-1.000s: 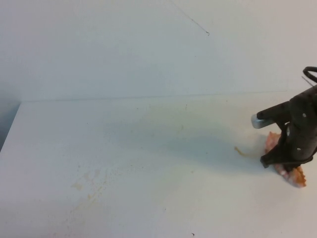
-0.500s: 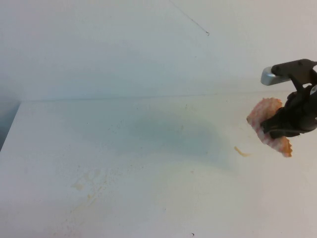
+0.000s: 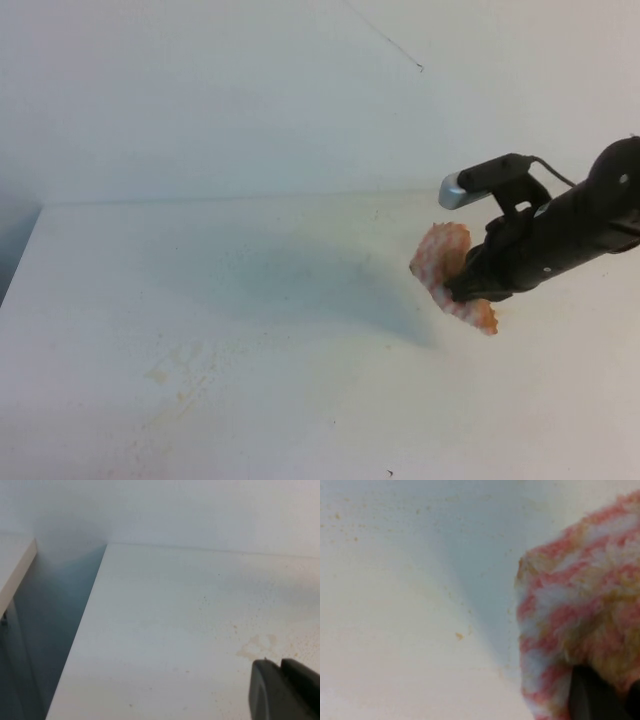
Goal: Wipe the table
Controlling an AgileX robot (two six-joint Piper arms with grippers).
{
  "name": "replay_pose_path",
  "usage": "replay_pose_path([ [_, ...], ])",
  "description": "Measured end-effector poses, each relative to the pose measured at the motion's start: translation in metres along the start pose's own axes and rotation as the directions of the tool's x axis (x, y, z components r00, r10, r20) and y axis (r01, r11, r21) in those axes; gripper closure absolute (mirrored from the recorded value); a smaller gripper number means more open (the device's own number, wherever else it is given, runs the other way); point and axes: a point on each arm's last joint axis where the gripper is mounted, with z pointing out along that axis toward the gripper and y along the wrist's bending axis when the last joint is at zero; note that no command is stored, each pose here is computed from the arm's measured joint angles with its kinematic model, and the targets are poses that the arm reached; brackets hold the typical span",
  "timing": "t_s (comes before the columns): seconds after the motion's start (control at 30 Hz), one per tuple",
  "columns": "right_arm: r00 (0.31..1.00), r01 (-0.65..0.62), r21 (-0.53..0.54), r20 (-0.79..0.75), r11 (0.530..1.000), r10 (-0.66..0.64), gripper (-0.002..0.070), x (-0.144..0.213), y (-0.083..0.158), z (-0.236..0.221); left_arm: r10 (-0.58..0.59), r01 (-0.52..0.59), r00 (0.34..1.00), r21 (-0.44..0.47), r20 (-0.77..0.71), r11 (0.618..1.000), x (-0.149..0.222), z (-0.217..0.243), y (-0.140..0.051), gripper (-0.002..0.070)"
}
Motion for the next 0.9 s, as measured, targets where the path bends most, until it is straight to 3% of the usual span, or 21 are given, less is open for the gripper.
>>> replay_pose_path([
  [0.27,0.993,0.041,0.051,-0.113,0.998,-0.035,0.0645,-0.007,-0.023,0.051,0.000,0.000,1.000,0.000,0.000,1.000,0.000,0.000,0.000,0.0675],
  [0.43,0.969,0.105,0.157,-0.237,0.982,-0.066,0.0645,-0.001,-0.037,0.057,0.000,0.000,1.000,0.000,0.000,1.000,0.000,0.000,0.000,0.0675],
  [0.7,0.925,0.138,0.400,-0.379,0.906,0.027,0.0645,0.009,-0.066,0.038,0.000,0.000,1.000,0.000,0.000,1.000,0.000,0.000,0.000,0.0675],
  [0.8,0.943,0.094,0.430,-0.328,0.898,0.058,0.0645,0.003,-0.070,0.015,0.000,0.000,1.000,0.000,0.000,1.000,0.000,0.000,0.000,0.0675],
  [0.9,0.971,0.061,0.401,-0.237,0.914,0.039,0.0645,-0.008,-0.058,-0.017,0.000,0.000,1.000,0.000,0.000,1.000,0.000,0.000,0.000,0.0675],
])
